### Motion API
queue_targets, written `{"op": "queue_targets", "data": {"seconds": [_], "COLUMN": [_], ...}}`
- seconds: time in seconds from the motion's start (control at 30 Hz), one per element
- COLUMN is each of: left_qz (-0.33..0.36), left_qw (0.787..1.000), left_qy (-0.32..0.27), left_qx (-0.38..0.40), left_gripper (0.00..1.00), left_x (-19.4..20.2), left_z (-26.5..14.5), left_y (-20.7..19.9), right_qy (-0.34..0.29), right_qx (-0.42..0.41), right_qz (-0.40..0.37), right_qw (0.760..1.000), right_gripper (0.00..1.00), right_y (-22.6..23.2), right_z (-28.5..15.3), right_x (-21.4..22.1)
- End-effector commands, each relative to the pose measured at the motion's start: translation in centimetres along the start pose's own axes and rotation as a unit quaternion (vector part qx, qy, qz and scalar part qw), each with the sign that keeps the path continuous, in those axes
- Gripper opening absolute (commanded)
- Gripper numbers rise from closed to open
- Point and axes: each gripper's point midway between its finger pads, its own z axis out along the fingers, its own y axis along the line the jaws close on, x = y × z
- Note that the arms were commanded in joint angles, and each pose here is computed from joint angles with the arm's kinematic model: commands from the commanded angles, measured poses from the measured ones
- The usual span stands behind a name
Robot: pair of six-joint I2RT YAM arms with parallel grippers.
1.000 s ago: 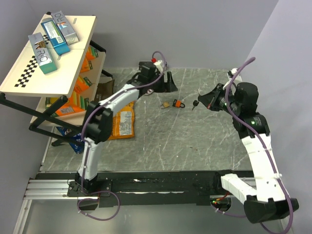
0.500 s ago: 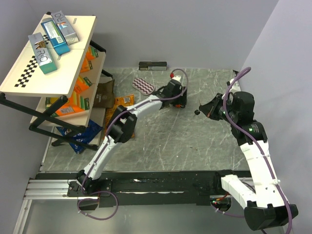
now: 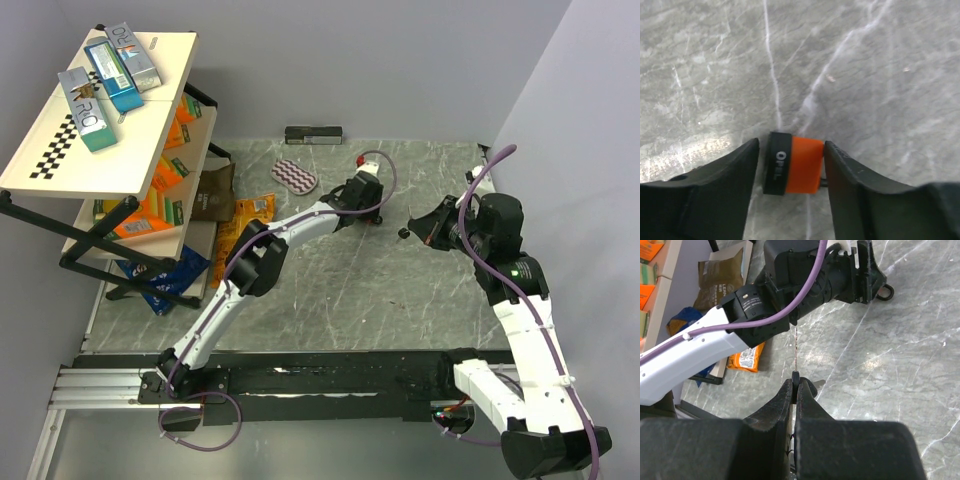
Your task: Unlock with the key
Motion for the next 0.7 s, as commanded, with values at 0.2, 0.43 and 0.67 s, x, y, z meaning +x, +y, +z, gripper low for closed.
{"op": "queue_targets", "data": {"seconds": [0.2, 0.43, 0.67], "left_qz": [0.010, -0.054, -0.054], "left_qw": [1.000, 0.991, 0.981], "left_qy": [0.025, 0.091, 0.159], "left_qx": [-0.014, -0.084, -0.100], "left_gripper": [0.46, 0.26, 0.27], "left_x": [1.9, 4.9, 8.6], "left_z": [0.0, -3.2, -7.3], "left_y": [0.8, 3.2, 3.4], "right_qy": [-0.017, -0.013, 0.004], "right_qx": [-0.011, -0.015, -0.025], "right_qz": [-0.005, -0.008, -0.002], "right_qw": [1.000, 1.000, 1.000], "right_gripper": [0.00, 0.00, 0.00], "right_y": [0.2, 0.3, 0.3], "right_z": [0.5, 1.3, 2.4], "right_x": [-0.8, -1.0, -0.6]}}
